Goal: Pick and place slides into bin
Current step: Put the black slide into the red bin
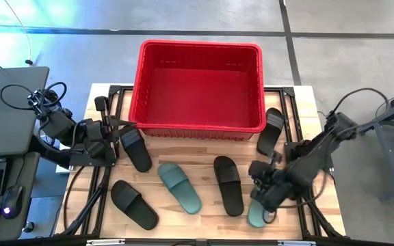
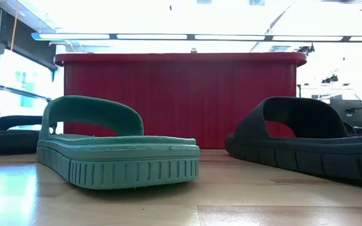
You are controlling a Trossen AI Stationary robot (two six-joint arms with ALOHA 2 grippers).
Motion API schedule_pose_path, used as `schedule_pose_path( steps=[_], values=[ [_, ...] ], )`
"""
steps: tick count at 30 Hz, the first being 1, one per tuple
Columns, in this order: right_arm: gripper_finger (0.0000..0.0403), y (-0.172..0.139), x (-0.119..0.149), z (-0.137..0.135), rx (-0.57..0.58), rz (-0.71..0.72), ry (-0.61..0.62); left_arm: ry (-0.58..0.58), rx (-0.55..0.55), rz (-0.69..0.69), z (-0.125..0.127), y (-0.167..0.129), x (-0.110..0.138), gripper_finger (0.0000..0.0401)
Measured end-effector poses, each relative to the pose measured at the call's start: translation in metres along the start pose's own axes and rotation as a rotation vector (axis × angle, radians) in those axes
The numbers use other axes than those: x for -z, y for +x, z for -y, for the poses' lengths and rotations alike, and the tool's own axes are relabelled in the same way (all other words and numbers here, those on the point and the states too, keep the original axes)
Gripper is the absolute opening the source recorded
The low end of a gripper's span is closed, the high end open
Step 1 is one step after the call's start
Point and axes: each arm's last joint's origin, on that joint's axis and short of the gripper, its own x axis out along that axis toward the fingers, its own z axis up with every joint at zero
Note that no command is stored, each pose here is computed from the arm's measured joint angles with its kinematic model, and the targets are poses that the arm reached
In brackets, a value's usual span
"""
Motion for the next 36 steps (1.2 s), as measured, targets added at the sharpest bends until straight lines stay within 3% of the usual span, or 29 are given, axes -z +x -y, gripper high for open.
schedule_pose_path(
  steps=[3,7,14,20,25,29,36],
  values=[
    [0.0073,0.017,0.005,-0.003,0.153,-0.095,0.040,0.019,0.011,-0.012,0.001,0.000,0.002,0.0012],
    [0.0083,0.042,0.008,-0.014,0.170,-0.126,-0.115,0.028,0.017,-0.017,0.003,0.001,0.002,0.0012],
    [0.0131,0.090,0.023,0.003,0.275,-0.431,-0.095,0.027,0.023,-0.014,0.004,0.001,0.002,0.0012],
    [0.0186,0.126,0.024,0.031,0.440,-0.411,-0.101,0.026,0.056,0.001,0.004,0.001,0.001,0.0012],
    [0.0218,0.163,0.026,0.048,0.398,-0.446,-0.154,0.026,0.056,0.001,0.004,0.001,0.001,0.0012],
    [0.0226,0.189,0.033,0.061,0.332,-0.496,-0.125,0.026,0.064,0.005,0.005,0.001,0.001,0.0012],
    [0.0210,0.207,0.039,0.080,0.408,-0.454,-0.131,0.032,0.091,0.011,0.006,0.001,0.002,0.0012]
  ],
)
